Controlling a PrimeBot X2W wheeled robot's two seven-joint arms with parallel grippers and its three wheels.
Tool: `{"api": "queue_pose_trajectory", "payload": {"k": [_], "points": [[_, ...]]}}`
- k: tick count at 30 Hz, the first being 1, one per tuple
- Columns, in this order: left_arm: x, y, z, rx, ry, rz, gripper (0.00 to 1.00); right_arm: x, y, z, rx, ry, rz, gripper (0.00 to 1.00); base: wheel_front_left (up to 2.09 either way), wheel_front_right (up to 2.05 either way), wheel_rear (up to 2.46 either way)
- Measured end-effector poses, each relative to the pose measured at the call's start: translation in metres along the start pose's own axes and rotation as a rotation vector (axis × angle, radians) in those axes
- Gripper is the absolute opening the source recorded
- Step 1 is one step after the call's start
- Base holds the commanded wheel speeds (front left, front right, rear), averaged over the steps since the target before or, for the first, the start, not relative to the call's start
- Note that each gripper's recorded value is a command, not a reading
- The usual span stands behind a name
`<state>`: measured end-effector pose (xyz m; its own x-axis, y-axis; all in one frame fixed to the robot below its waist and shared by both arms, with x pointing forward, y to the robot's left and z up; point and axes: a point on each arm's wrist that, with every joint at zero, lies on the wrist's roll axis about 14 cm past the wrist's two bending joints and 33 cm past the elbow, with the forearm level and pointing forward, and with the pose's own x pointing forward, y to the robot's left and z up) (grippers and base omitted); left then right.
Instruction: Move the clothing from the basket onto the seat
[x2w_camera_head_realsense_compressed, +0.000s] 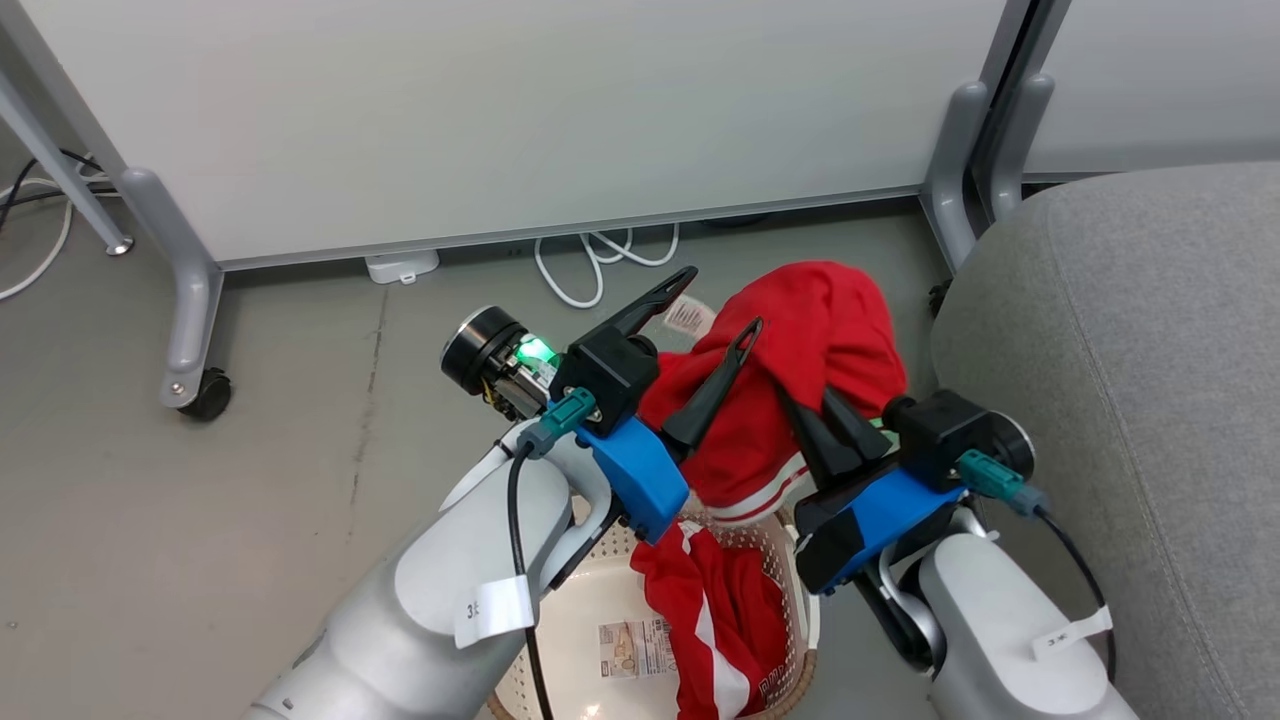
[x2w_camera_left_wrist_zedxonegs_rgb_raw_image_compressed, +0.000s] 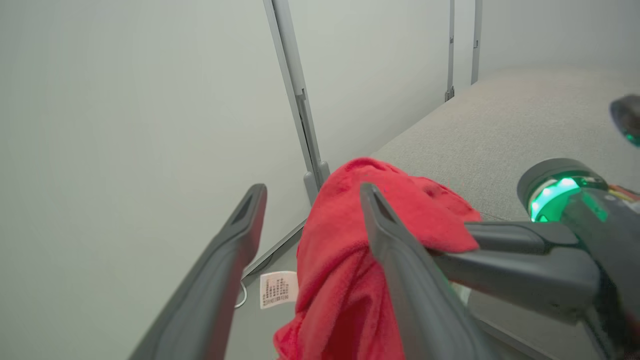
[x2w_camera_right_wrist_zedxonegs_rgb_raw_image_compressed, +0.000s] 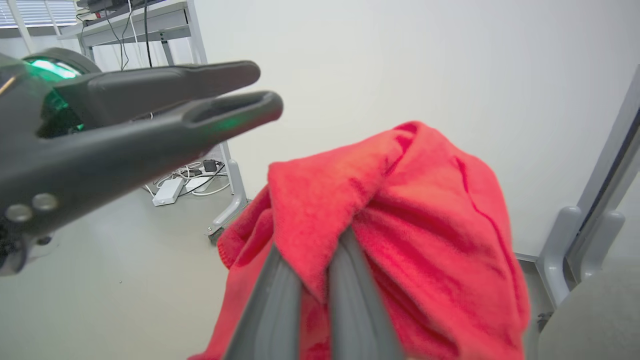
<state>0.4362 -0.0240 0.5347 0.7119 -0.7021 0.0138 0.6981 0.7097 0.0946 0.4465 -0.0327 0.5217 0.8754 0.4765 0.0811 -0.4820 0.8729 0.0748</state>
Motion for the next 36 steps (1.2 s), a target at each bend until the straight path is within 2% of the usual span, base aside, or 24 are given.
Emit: {"api": "queue_pose_trajectory", "payload": {"k": [19, 27, 36], "points": [[0.042, -0.044, -0.031, -0.049, 0.027, -0.175, 1.0, -0.047, -0.126, 0.019, -0.065, -0.054, -0.371, 0.0, 0.0, 0.0, 0.0], [0.068, -0.082, -0.049, -0.073, 0.039, -0.312, 1.0, -0.092, -0.178, 0.028, -0.098, -0.068, -0.551, 0.0, 0.0, 0.0, 0.0], [0.084, -0.128, -0.06, -0.098, 0.039, -0.46, 1.0, -0.157, -0.219, 0.034, -0.122, -0.065, -0.751, 0.0, 0.0, 0.0, 0.0]]}}
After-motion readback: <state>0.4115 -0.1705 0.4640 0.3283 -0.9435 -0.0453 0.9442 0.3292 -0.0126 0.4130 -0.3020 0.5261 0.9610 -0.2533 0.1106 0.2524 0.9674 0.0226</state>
